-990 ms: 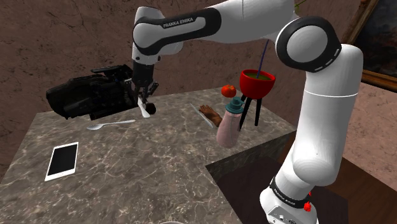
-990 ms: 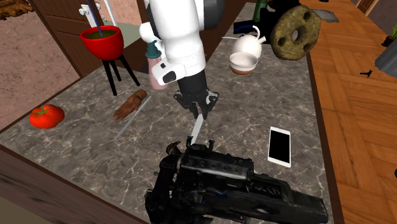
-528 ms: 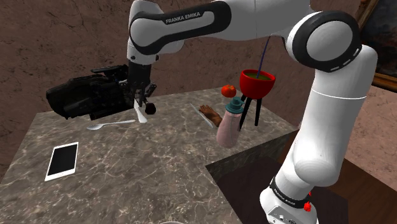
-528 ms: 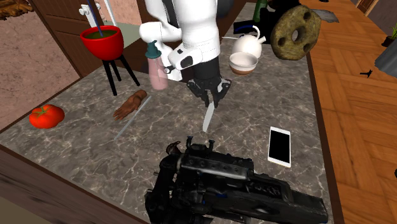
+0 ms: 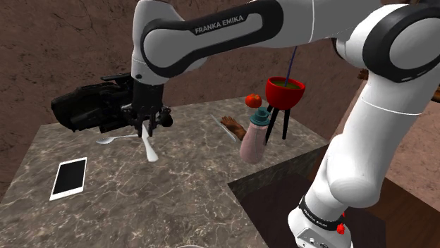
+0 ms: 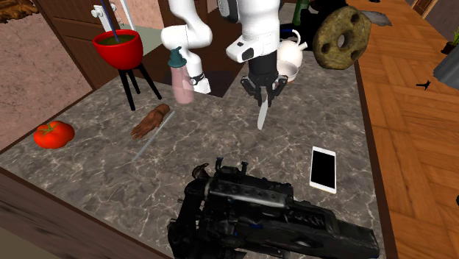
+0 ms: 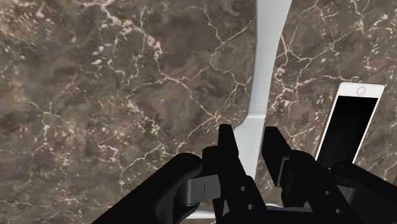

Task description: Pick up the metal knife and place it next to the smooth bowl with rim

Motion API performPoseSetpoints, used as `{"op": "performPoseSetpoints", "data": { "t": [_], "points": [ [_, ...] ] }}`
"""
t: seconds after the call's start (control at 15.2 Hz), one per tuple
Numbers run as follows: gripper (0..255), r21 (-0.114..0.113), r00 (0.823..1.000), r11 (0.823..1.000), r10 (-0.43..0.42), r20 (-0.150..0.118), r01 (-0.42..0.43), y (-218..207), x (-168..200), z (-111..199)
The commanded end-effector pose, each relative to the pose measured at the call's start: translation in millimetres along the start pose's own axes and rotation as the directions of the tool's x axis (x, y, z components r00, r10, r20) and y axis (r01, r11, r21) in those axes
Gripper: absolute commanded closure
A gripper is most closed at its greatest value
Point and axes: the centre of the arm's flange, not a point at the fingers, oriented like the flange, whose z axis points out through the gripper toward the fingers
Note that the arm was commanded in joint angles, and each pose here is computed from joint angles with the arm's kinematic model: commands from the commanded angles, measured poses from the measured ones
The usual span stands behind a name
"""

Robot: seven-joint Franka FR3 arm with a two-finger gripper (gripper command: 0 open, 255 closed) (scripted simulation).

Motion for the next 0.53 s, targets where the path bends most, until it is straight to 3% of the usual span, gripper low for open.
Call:
{"op": "performPoseSetpoints", "data": {
  "t": [0.0, 0.46],
  "points": [
    [255, 0.000, 1.000, 1.000, 0.002, 0.000, -0.002, -8.7, -25.6, 0.8],
    [255, 0.000, 1.000, 1.000, 0.002, 0.000, -0.002, -44.5, -110.4, 7.7]
  ]
}}
